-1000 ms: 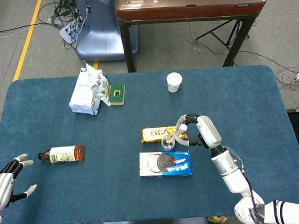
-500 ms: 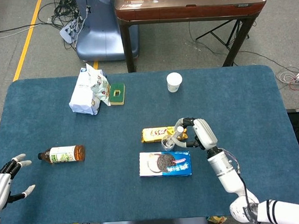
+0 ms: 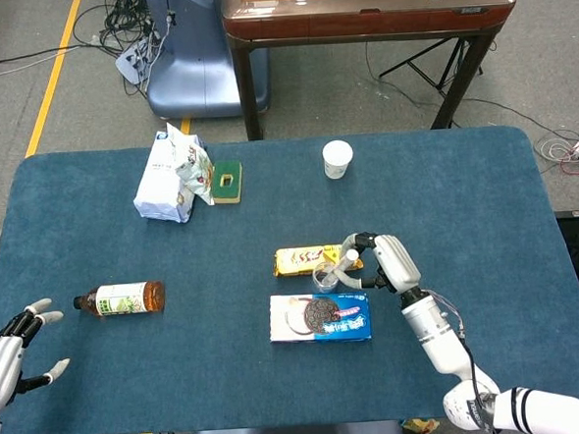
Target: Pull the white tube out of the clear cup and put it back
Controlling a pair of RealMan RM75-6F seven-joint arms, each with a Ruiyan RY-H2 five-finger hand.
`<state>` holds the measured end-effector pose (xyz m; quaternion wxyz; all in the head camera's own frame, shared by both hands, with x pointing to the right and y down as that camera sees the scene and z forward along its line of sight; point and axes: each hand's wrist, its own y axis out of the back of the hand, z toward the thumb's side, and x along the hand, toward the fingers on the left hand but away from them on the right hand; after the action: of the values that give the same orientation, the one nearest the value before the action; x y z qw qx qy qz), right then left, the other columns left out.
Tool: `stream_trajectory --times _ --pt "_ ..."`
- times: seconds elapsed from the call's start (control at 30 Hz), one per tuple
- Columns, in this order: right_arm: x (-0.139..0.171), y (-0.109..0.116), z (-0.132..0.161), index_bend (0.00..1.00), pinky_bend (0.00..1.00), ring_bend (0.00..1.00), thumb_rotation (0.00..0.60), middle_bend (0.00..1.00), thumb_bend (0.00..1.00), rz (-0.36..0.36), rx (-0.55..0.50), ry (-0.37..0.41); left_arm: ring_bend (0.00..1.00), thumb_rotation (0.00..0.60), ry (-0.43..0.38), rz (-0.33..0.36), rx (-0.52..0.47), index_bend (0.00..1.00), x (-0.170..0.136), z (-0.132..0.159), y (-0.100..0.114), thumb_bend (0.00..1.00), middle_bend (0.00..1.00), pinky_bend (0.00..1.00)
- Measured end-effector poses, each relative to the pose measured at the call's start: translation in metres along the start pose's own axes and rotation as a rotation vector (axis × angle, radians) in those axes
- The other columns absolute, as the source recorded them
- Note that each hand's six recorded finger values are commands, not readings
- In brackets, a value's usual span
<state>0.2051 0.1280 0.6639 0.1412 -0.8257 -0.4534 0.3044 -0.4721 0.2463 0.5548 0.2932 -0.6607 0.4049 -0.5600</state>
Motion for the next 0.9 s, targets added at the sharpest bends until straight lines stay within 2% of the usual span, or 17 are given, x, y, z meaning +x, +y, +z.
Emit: stream_trajectory --times 0.53,0.7,0.9 --pt "-0.001 -0.014 -0.01 0.75 0.45 0.37 0.6 0.53 0.53 0.037 0.034 -0.014 0.21 0.6 -0.003 0.004 -0.006 0.28 -0.001 0.0 0.002 0.21 0.16 0.4" --pt "-0.001 -0.016 -0.012 0.75 0.4 0.32 0.6 0.47 0.52 0.044 0.043 -0.017 0.21 0.6 -0.005 0.003 -0.003 0.28 -0.001 0.0 0.001 0.21 0.16 0.4" --pt "-0.003 -0.018 -0.013 0.75 0.37 0.3 0.6 0.45 0.51 0.047 0.05 -0.022 0.21 0.6 -0.006 0.003 -0.006 0.28 -0.001 0.001 0.001 0.21 0.16 0.4"
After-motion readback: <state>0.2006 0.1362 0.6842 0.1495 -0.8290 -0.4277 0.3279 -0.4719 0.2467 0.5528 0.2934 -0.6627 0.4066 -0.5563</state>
